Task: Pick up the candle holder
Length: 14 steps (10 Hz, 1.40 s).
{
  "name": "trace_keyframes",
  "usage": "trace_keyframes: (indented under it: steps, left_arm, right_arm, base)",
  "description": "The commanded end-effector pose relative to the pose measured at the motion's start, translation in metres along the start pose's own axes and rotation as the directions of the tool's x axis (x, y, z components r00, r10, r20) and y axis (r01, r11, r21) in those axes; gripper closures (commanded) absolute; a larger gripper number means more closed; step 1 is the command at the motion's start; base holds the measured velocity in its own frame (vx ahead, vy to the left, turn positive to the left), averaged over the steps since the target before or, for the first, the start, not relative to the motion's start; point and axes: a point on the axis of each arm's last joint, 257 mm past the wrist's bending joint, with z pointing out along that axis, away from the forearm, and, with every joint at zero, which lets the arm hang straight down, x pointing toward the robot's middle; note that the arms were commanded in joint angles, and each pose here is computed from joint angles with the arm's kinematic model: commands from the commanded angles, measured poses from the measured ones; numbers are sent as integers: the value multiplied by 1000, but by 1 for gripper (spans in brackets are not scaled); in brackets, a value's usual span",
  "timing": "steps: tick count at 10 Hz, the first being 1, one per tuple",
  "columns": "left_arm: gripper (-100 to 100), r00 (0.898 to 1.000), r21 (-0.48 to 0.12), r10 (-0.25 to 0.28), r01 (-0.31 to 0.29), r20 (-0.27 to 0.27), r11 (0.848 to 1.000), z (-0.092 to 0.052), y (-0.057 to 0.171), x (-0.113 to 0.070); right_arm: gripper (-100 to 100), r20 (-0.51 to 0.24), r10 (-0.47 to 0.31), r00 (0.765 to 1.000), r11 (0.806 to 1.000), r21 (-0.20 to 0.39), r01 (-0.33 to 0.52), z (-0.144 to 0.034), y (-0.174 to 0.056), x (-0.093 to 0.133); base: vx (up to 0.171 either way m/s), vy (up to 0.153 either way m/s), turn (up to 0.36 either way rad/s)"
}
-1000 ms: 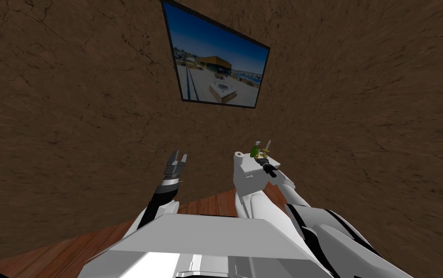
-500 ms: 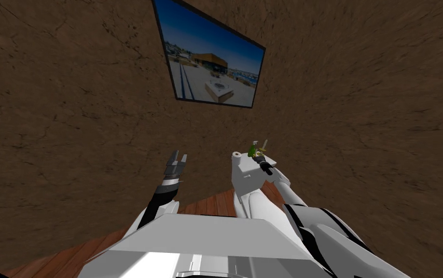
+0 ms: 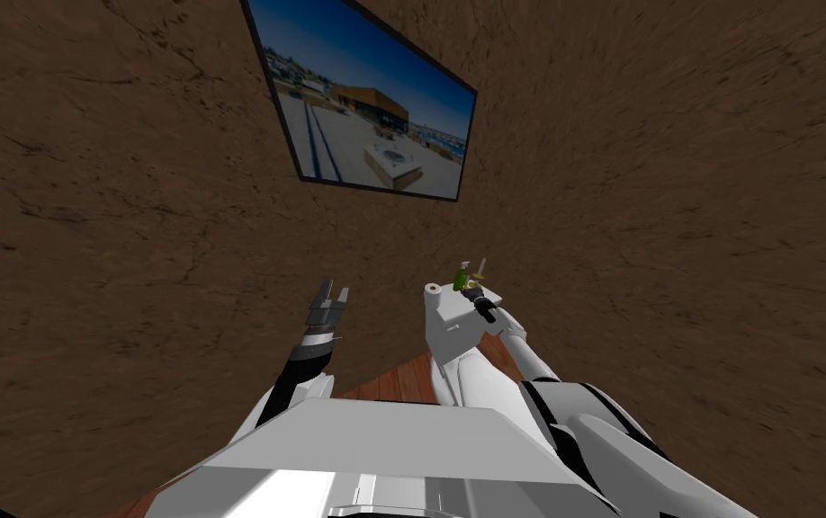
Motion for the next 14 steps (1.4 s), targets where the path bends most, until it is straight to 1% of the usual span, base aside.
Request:
trace_keyframes:
  steps: [1, 2, 3, 4, 5, 6, 8, 10, 11, 12, 14]
  left_arm:
    - [0, 1000, 0, 0, 0, 0, 1000, 0, 0, 0]
    - [0, 1000, 0, 0, 0, 0, 1000, 0, 0, 0]
    - [0, 1000, 0, 0, 0, 0, 1000, 0, 0, 0]
    - [0, 1000, 0, 0, 0, 0, 1000, 0, 0, 0]
    - [0, 1000, 0, 0, 0, 0, 1000, 0, 0, 0]
    - [0, 1000, 0, 0, 0, 0, 1000, 0, 0, 0]
    - [0, 1000, 0, 0, 0, 0, 1000, 0, 0, 0]
    - [0, 1000, 0, 0, 0, 0, 1000, 0, 0, 0]
    - [0, 1000, 0, 0, 0, 0, 1000, 0, 0, 0]
    - [0, 1000, 0, 0, 0, 0, 1000, 0, 0, 0]
    - [0, 1000, 0, 0, 0, 0, 1000, 0, 0, 0]
  right_arm:
    - [-100, 16, -4, 1000, 1000, -20, 4, 5, 23, -10]
    - [-100, 16, -4, 1000, 1000, -20, 4, 5, 23, -10]
    - [-100, 34, -5, 999, 999, -50, 7, 10, 49, -23]
    - [-100, 37, -5, 999, 999, -50, 7, 10, 49, -25]
    - [-100, 33, -7, 999, 999, -45, 8, 9, 45, -20]
    - [100, 33, -5, 999, 999, -46, 7, 9, 46, -21]
    - [100, 38, -7, 999, 999, -38, 8, 10, 40, -25]
    - [100, 39, -4, 999, 999, -40, 5, 10, 41, -25]
    - [0, 39, -4, 999, 999, -40, 5, 10, 41, -25]
    - [100, 37, -5, 999, 999, -50, 7, 10, 49, -25]
    - [100, 37, -5, 999, 999, -50, 7, 10, 49, -25]
  base:
    - [53, 62, -183]
    - [14, 15, -46]
    - [35, 36, -115]
    - [38, 40, -128]
    - [12, 15, -21]
    - [5, 1, -12]
    - [1, 4, -1]
    - [0, 0, 0]
    - [0, 0, 0]
    - [5, -7, -22]
    - [-9, -8, 28]
